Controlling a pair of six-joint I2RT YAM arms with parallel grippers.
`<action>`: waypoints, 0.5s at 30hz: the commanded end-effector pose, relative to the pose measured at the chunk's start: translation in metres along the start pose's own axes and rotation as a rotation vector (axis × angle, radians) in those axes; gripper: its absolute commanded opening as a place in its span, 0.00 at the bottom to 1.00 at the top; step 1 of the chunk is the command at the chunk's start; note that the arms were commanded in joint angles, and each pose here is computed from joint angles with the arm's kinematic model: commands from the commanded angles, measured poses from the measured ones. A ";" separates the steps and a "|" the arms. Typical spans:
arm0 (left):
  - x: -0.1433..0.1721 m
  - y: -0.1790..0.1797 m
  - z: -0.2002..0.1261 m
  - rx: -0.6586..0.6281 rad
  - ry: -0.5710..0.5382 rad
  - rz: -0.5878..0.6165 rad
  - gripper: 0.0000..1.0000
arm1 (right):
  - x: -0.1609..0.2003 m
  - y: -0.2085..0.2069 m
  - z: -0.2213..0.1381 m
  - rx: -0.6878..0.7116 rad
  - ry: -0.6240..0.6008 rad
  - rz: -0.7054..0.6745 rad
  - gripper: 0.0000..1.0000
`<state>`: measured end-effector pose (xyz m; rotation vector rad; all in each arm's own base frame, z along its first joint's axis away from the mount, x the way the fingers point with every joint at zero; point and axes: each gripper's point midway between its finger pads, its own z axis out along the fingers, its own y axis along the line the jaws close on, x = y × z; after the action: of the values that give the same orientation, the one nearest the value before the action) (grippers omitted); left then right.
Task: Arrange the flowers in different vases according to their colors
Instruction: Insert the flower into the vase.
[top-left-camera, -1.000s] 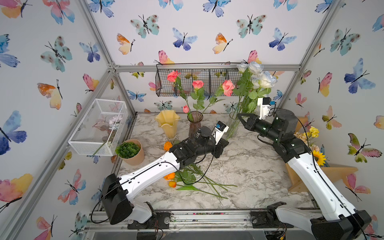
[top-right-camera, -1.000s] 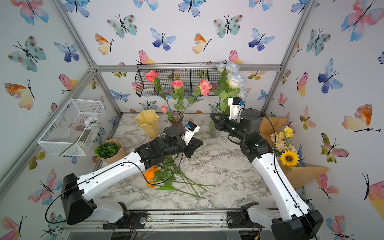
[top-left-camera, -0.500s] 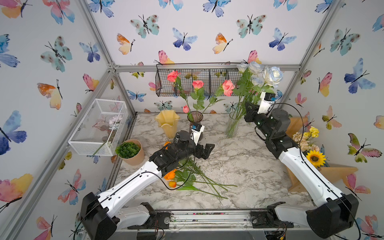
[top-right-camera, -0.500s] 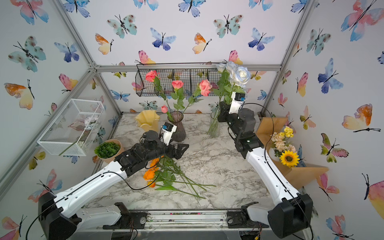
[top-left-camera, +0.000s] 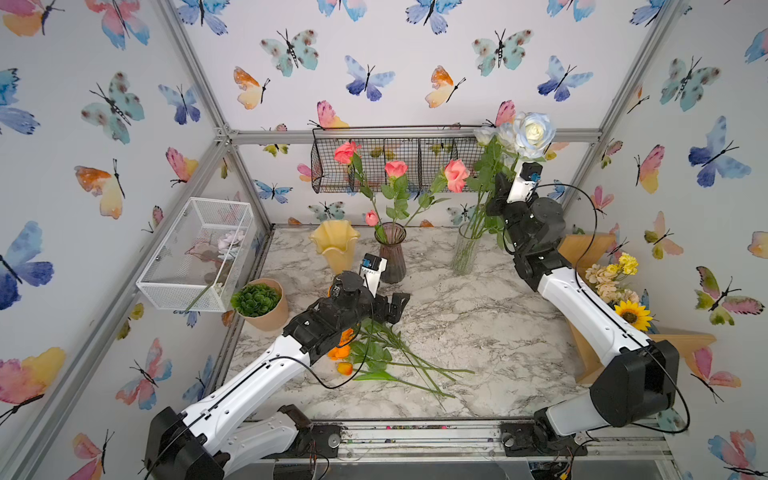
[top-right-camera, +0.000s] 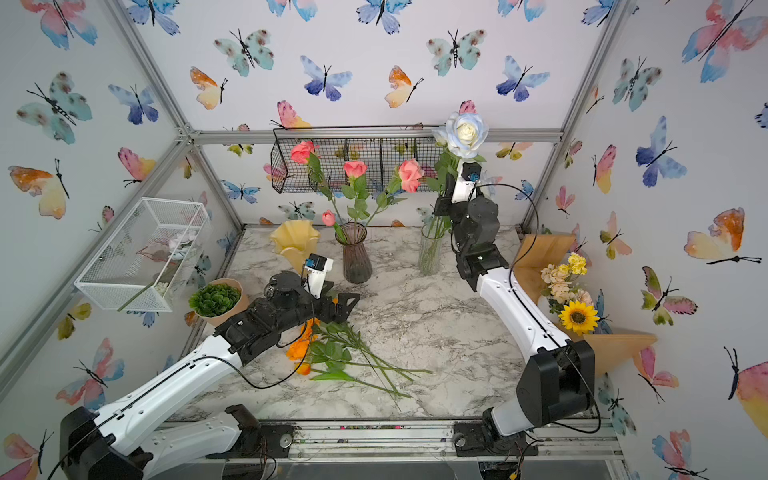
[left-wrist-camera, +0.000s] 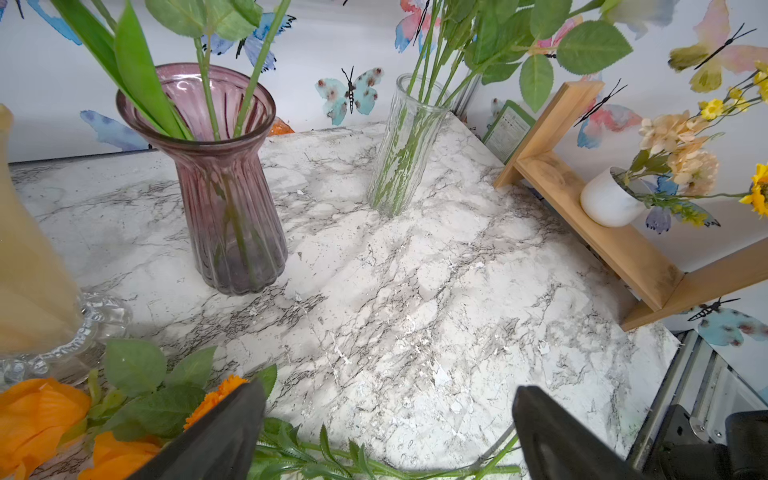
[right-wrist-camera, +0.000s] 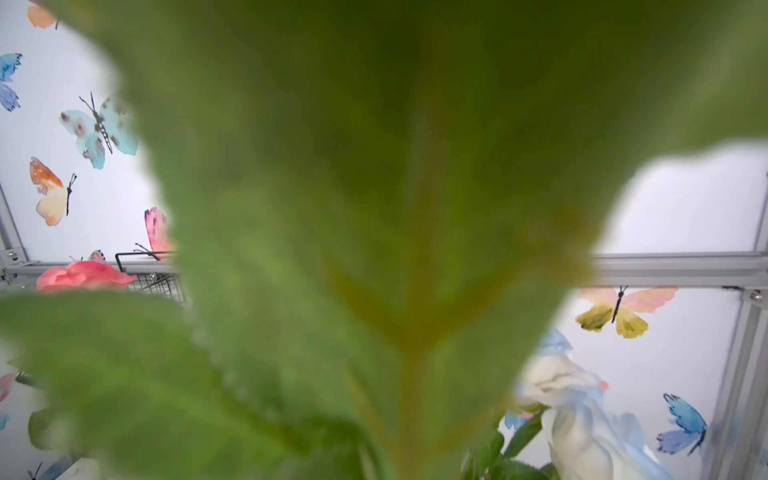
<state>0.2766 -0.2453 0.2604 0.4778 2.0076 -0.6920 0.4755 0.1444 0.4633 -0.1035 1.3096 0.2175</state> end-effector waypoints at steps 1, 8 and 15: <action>-0.004 -0.002 -0.001 0.018 -0.010 -0.001 0.99 | -0.010 -0.007 0.009 0.042 -0.044 -0.014 0.02; 0.003 0.003 0.001 0.014 -0.001 -0.008 0.98 | 0.031 -0.008 0.021 0.049 0.018 -0.014 0.02; 0.006 0.006 0.002 0.010 0.002 -0.012 0.99 | 0.064 -0.008 0.025 0.050 0.094 -0.008 0.02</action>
<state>0.2792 -0.2397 0.2490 0.4662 2.0298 -0.6828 0.5134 0.1550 0.4114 -0.1120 1.4059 0.1894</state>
